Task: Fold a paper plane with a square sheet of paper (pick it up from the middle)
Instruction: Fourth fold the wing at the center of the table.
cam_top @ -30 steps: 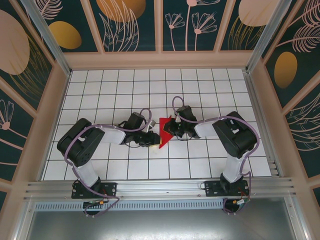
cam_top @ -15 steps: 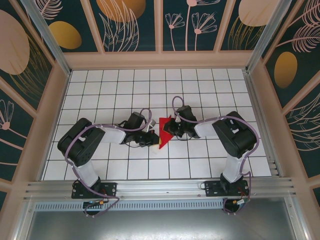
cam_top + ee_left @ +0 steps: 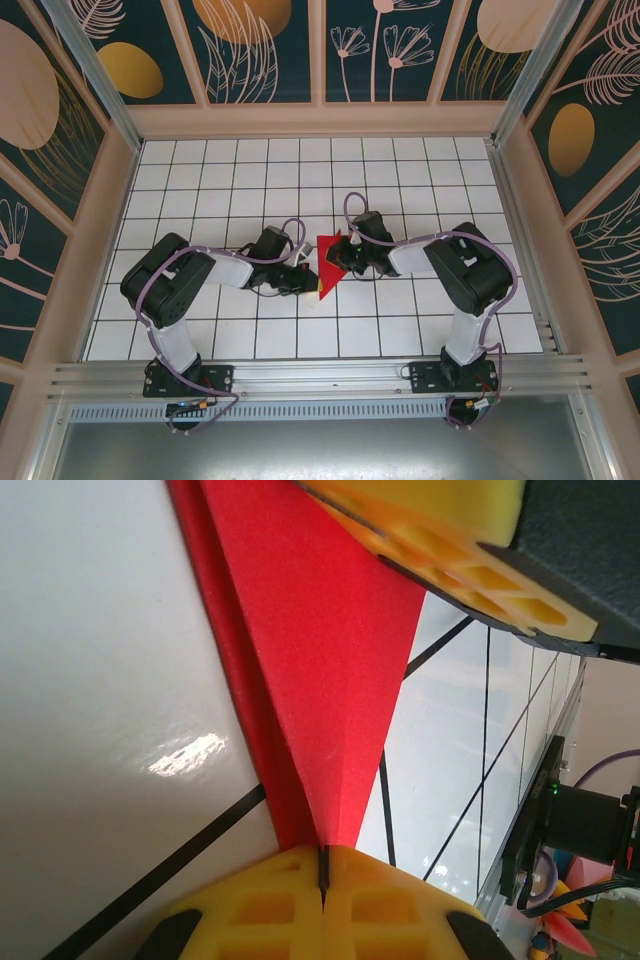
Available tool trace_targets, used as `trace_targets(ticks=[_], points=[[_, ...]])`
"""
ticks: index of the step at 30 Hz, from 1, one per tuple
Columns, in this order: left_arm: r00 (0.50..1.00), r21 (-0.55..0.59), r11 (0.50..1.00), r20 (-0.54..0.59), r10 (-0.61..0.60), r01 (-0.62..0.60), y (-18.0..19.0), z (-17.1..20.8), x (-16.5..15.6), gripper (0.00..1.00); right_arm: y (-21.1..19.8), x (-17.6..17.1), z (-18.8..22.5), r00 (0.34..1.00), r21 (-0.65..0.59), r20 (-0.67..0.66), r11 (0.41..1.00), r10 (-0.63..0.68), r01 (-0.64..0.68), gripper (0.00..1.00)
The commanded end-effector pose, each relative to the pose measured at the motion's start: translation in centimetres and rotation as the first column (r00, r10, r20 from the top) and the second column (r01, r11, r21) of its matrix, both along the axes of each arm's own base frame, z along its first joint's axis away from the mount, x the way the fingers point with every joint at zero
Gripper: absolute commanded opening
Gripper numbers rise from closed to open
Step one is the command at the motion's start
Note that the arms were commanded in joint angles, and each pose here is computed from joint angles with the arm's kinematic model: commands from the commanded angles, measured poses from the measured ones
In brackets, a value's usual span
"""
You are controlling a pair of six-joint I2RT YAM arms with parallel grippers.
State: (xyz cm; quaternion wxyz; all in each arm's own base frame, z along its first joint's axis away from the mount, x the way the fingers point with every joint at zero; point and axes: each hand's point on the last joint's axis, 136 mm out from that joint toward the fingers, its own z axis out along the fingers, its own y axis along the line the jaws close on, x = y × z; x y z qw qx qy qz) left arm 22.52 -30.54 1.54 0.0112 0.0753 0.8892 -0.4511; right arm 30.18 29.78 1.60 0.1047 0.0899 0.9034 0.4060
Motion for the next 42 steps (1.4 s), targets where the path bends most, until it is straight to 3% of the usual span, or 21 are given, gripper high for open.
trace_targets(ticks=[1, 6, 11, 15, 21, 24, 27, 32, 42], points=[[0.991, 0.079, 0.995, -0.127, -0.044, 0.055, 1.6, -2.0, -3.3, 0.06, -3.3, -2.8, -6.6, 0.991, -0.212, -0.13, 0.977, -0.035, 0.007, 0.09], [0.987, 0.142, 0.987, -0.153, -0.053, 0.075, 2.4, -3.3, -4.3, 0.06, -3.5, -2.9, -6.9, 0.99, -0.226, -0.136, 0.974, -0.041, 0.01, 0.09], [0.984, 0.146, 0.985, -0.165, -0.064, 0.089, 3.1, -3.3, -5.9, 0.14, -3.4, -3.1, -7.1, 0.989, -0.229, -0.14, 0.973, -0.04, 0.007, 0.09], [0.993, 0.151, 0.988, -0.115, -0.017, 0.035, 3.7, -2.0, -5.7, 0.22, -3.3, -3.3, -7.1, 0.989, -0.226, -0.141, 0.974, -0.042, 0.009, 0.09], [0.99, 0.194, 0.971, 0.018, 0.138, -0.139, 5.0, 0.5, -3.2, 0.22, -3.1, -3.6, -7.1, 0.989, -0.229, -0.141, 0.973, -0.044, 0.01, 0.09], [0.976, 0.147, 0.966, 0.073, 0.205, -0.214, 4.5, 2.5, -1.5, 0.22, -3.1, -3.8, -7.1, 0.989, -0.229, -0.139, 0.973, -0.048, 0.015, 0.09], [0.962, 0.03, 0.967, 0.109, 0.25, -0.255, 2.9, 5.4, 0.4, 0.22, -3.0, -3.9, -7.1, 0.989, -0.23, -0.141, 0.973, -0.05, 0.016, 0.09], [0.952, -0.096, 0.961, 0.143, 0.271, -0.259, 0.3, 9.0, 3.1, 0.21, -2.9, -3.9, -7.0, 0.989, -0.226, -0.139, 0.974, -0.053, 0.02, 0.09], [0.966, -0.127, 0.96, 0.041, 0.257, -0.25, -1.7, 6.1, 3.8, 0.2, -2.6, -3.7, -7.0, 0.99, -0.22, -0.139, 0.975, -0.039, 0.007, 0.09]])
